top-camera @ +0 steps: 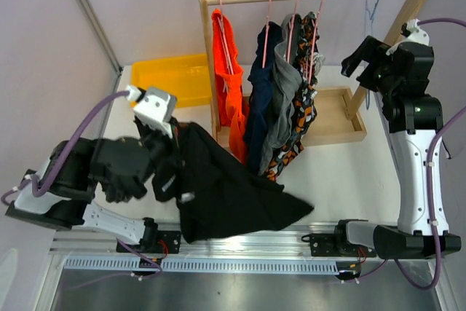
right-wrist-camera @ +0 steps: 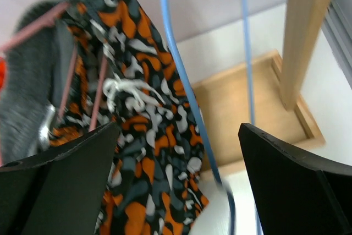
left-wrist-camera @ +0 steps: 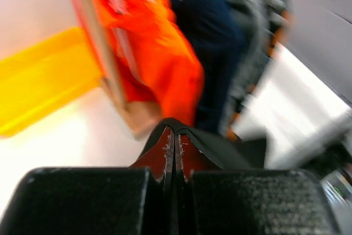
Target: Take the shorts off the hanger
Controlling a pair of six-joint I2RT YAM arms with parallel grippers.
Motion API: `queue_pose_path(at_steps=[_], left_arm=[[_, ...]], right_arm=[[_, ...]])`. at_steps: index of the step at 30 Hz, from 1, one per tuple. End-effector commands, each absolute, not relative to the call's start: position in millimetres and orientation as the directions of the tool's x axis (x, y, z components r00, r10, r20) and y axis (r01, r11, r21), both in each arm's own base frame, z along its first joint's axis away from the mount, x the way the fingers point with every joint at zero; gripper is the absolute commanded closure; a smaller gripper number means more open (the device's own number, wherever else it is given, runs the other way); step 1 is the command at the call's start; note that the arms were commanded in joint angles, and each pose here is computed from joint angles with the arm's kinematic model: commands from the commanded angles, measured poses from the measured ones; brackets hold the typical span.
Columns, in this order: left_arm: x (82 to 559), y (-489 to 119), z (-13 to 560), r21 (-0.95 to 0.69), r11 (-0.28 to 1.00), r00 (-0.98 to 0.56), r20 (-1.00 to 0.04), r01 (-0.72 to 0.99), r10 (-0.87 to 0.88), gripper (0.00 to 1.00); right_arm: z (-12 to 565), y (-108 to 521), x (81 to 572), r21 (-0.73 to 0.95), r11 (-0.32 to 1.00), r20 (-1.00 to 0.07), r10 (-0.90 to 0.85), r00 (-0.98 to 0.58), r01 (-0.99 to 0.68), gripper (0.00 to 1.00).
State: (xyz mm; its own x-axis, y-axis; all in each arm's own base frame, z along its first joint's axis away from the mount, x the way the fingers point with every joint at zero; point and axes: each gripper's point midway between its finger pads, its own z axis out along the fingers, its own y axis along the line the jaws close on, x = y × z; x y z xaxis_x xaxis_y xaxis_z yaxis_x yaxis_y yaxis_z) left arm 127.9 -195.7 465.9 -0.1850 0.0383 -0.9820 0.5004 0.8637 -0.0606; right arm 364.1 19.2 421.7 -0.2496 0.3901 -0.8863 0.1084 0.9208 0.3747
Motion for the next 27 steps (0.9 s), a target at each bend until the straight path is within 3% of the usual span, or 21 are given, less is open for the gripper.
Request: queue_pose_path(at_steps=[1, 5, 9, 18, 23, 27], left_arm=[[160, -166, 509, -0.036, 0.909, -0.071, -0.997, 0.415, -0.007, 1.0], [188, -134, 523, 0.016, 0.957, -0.025, -0.999, 0.289, 0.024, 1.0], [211, -89, 547, -0.046, 0.989, 0.031, -0.998, 0.14, -0.051, 1.0], [282, -42, 620, -0.055, 0.991, 0.21, -0.977, -0.123, -0.028, 1.0], [351, -43, 649, -0.126, 0.99, 0.33, -0.939, -0.062, -0.099, 1.0], [394, -38, 692, -0.14, 0.99, 0.529, -0.842, -0.019, -0.109, 1.0]], right_arm=[[421, 13, 346, 0.347, 0.931, -0.899, 0.365, -0.241, 0.116, 0.01], [417, -1, 333, 0.335, 0.929, -0.906, 0.364, -0.217, 0.157, 0.01], [413, -3, 324, 0.346, 0.924, -0.903, 0.375, -0.21, 0.161, 0.01], [386, 3, 321, 0.371, 0.918, -0.882, 0.395, -0.256, 0.139, 0.01], [375, 13, 318, 0.408, 0.907, -0.866, 0.42, -0.271, 0.101, 0.01], [366, 23, 318, 0.423, 0.904, -0.855, 0.423, -0.301, 0.066, 0.01]])
